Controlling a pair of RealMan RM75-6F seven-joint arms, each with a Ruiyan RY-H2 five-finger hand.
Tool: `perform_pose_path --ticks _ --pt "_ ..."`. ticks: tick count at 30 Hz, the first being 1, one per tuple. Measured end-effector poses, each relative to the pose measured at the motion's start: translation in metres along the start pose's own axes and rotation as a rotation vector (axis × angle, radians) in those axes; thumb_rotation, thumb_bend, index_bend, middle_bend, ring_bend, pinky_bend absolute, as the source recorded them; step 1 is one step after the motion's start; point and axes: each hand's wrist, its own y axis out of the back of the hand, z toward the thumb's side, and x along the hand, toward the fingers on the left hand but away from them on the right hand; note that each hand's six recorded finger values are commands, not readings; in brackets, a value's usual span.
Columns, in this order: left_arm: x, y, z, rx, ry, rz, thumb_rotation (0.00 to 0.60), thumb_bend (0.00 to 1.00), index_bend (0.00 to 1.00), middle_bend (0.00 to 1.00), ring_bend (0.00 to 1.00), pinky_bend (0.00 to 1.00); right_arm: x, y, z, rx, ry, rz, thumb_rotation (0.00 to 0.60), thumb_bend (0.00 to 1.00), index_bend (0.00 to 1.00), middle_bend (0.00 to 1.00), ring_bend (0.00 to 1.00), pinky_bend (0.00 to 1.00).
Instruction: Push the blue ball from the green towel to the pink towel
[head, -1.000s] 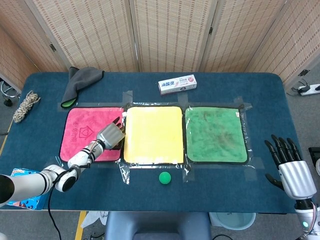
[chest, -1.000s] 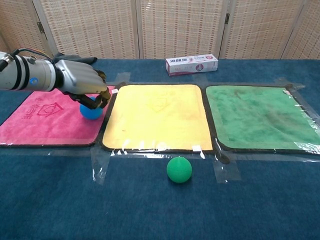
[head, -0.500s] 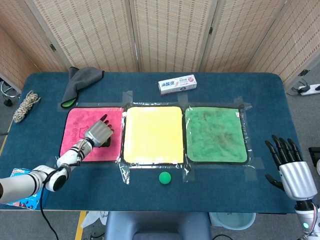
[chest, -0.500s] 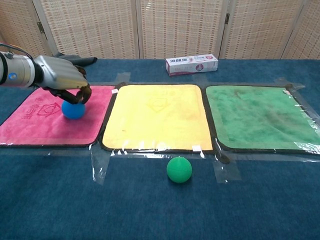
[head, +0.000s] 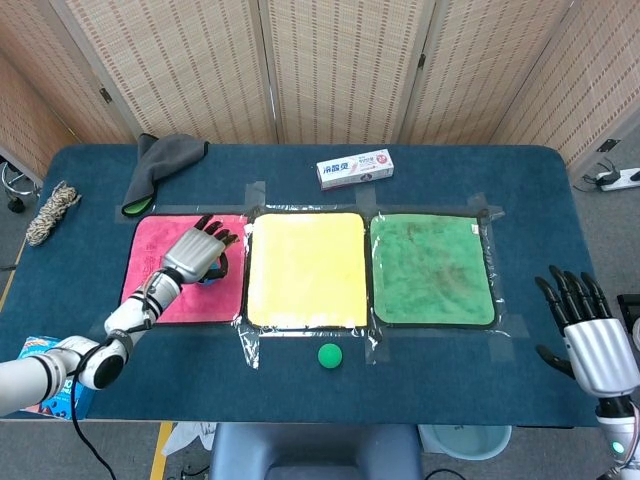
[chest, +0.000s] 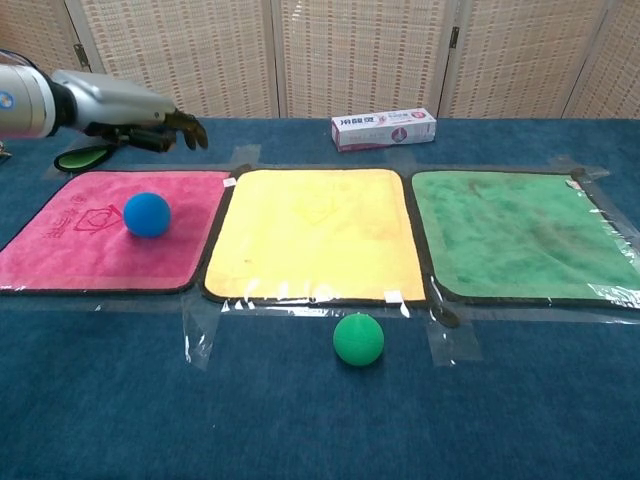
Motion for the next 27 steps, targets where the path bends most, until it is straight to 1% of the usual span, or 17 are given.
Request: perform_pose_path --ticks 1,3,4,6,8,10,12,15,17,21,27 --pt "-0.004 0.003 -0.003 -0.037 0.01 0.023 0.117 0.87 0.16 0.2 0.1 0.0 0.0 0.001 -0.002 -0.004 -0.002 0.006 0.6 0.06 0.0 0.0 0.0 0.0" --pt "-0.015 0.009 -0.013 -0.103 0.038 0.08 0.216 0.87 0.16 0.19 0.1 0.0 -0.001 0.003 -0.006 -0.015 -0.005 0.019 0.6 0.06 0.0 0.0 0.0 0.0" --pt "-0.021 0.01 -0.018 -0.125 0.053 0.103 0.232 0.87 0.16 0.19 0.1 0.0 -0.001 0.003 -0.007 -0.022 -0.006 0.026 0.6 0.06 0.0 0.0 0.0 0.0" --pt "-0.037 0.012 -0.031 -0.17 0.093 0.151 0.251 0.87 0.15 0.18 0.1 0.0 -0.002 0.004 -0.009 -0.042 -0.003 0.04 0.6 0.06 0.0 0.0 0.0 0.0" --pt "-0.056 0.011 -0.043 -0.218 0.137 0.189 0.257 0.86 0.15 0.17 0.09 0.0 -0.002 0.004 -0.011 -0.061 0.003 0.053 0.6 0.06 0.0 0.0 0.0 0.0" --pt "-0.074 0.009 -0.053 -0.265 0.177 0.215 0.267 0.84 0.15 0.17 0.09 0.0 -0.003 0.004 -0.012 -0.077 0.014 0.074 0.6 0.06 0.0 0.0 0.0 0.0" --pt "-0.094 0.007 -0.065 -0.319 0.223 0.246 0.278 0.83 0.15 0.17 0.09 0.0 -0.005 0.004 -0.013 -0.075 0.031 0.089 0.6 0.06 0.0 0.0 0.0 0.0" --pt "-0.122 0.002 -0.083 -0.37 0.289 0.292 0.296 0.83 0.16 0.17 0.09 0.0 -0.006 0.005 -0.012 -0.075 0.043 0.092 0.6 0.06 0.0 0.0 0.0 0.0" --pt "-0.144 -0.004 -0.094 -0.384 0.333 0.322 0.307 0.83 0.16 0.17 0.09 0.0 -0.006 0.005 -0.012 -0.082 0.05 0.09 0.6 0.06 0.0 0.0 0.0 0.0" --pt "-0.183 -0.016 -0.111 -0.377 0.41 0.372 0.321 0.83 0.16 0.17 0.09 0.0 -0.005 0.007 -0.012 -0.091 0.055 0.076 0.6 0.06 0.0 0.0 0.0 0.0" --pt "-0.238 -0.032 -0.123 -0.355 0.495 0.473 0.322 0.83 0.18 0.17 0.09 0.0 -0.002 0.008 -0.011 -0.101 0.029 0.068 0.6 0.06 0.0 0.0 0.0 0.0"
